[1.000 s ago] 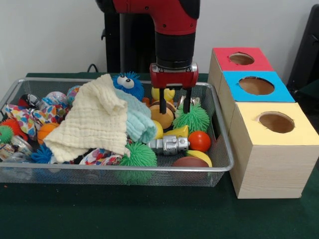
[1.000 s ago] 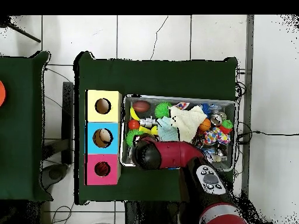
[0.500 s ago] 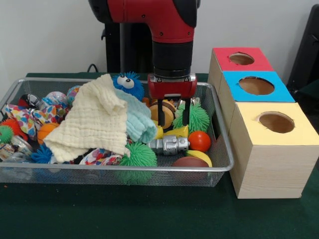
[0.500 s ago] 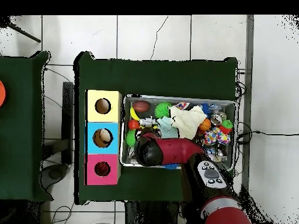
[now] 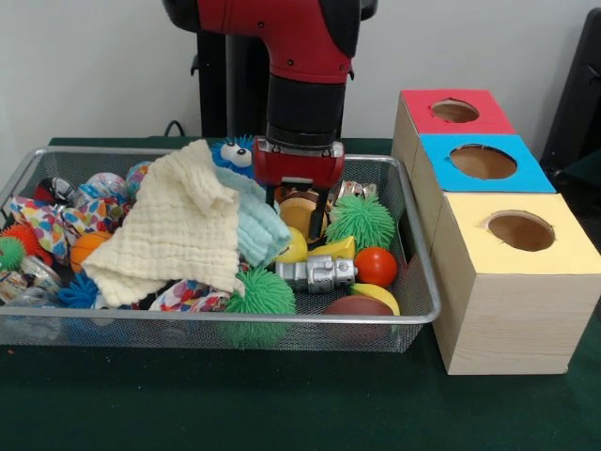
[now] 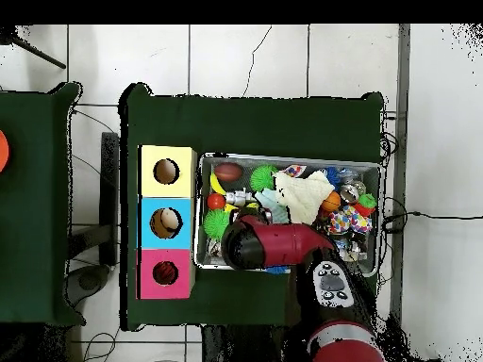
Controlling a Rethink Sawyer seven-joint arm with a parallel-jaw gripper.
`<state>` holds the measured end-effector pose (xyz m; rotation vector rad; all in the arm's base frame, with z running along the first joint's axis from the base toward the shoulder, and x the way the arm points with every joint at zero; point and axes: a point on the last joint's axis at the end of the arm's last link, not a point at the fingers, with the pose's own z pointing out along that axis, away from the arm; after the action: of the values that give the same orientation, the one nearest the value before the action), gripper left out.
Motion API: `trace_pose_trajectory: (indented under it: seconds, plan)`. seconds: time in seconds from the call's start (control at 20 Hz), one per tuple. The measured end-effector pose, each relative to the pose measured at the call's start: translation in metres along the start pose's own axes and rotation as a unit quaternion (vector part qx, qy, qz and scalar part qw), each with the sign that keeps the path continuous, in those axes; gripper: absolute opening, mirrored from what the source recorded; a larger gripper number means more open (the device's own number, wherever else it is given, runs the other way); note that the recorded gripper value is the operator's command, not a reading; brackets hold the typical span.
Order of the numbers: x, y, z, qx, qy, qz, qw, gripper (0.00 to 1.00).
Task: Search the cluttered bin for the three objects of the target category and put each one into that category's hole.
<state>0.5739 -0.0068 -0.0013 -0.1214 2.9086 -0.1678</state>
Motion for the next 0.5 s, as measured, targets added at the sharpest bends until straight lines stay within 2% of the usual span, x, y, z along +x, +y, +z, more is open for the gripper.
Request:
trace_pose_trajectory:
  seconds: [0.5]
  plan:
    - [-0.005, -0.036, -0.01, 0.049, -0.006, -0.003, 0.9988, 1.0]
